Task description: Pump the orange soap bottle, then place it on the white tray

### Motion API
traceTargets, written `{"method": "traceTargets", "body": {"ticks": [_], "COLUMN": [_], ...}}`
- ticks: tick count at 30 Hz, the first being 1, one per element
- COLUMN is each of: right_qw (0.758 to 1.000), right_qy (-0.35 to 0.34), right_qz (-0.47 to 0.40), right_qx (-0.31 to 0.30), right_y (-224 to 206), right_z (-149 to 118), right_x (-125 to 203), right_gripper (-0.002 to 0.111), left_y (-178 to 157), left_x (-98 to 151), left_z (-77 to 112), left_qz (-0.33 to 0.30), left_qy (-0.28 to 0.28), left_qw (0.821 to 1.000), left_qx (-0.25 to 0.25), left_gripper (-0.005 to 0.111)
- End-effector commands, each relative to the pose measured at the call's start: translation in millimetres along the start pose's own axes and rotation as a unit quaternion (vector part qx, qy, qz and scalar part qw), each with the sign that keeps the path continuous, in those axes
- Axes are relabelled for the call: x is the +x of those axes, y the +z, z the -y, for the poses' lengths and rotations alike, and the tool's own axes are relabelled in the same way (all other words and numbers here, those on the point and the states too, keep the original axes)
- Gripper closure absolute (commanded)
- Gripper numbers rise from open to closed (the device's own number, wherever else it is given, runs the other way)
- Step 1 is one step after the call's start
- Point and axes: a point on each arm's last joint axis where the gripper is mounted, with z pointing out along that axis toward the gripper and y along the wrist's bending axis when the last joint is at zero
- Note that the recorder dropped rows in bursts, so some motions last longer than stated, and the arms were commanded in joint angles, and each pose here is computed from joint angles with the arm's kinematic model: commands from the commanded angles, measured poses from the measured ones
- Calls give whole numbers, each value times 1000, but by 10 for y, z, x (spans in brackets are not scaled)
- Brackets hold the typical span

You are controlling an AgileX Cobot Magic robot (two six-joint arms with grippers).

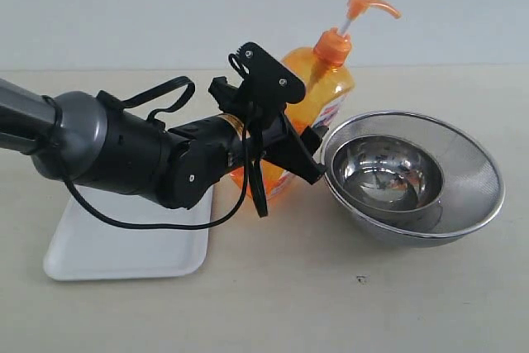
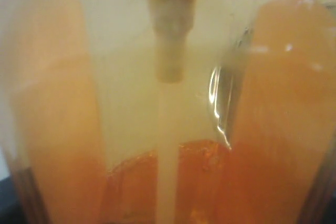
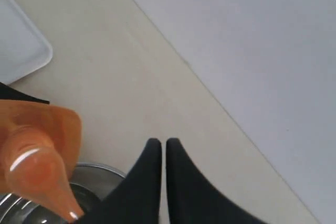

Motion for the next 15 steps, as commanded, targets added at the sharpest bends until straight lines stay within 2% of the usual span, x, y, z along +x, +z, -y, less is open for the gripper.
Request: {"method": "traceTargets", "body": {"ticks": [1, 9, 15], "right_qw": [1000, 999, 999], "right_qy": [-12, -16, -24], "right_qz": [-7, -3, -1], "right_qx": [-17, -30, -30], "right_y": [-49, -50, -50], "right_z": [-21, -46, -46], "right_x": [11, 4, 1], "right_gripper": [108, 108, 108], "left_y": [-22, -22, 48], "left_x": [-193, -193, -57], "left_z": [-39, -39, -2], "left_qz": [58, 58, 42], "left_qy": [2, 2, 4], "left_qw": [998, 998, 999], "left_qx": [-22, -22, -19], "left_gripper": [102, 102, 102]}}
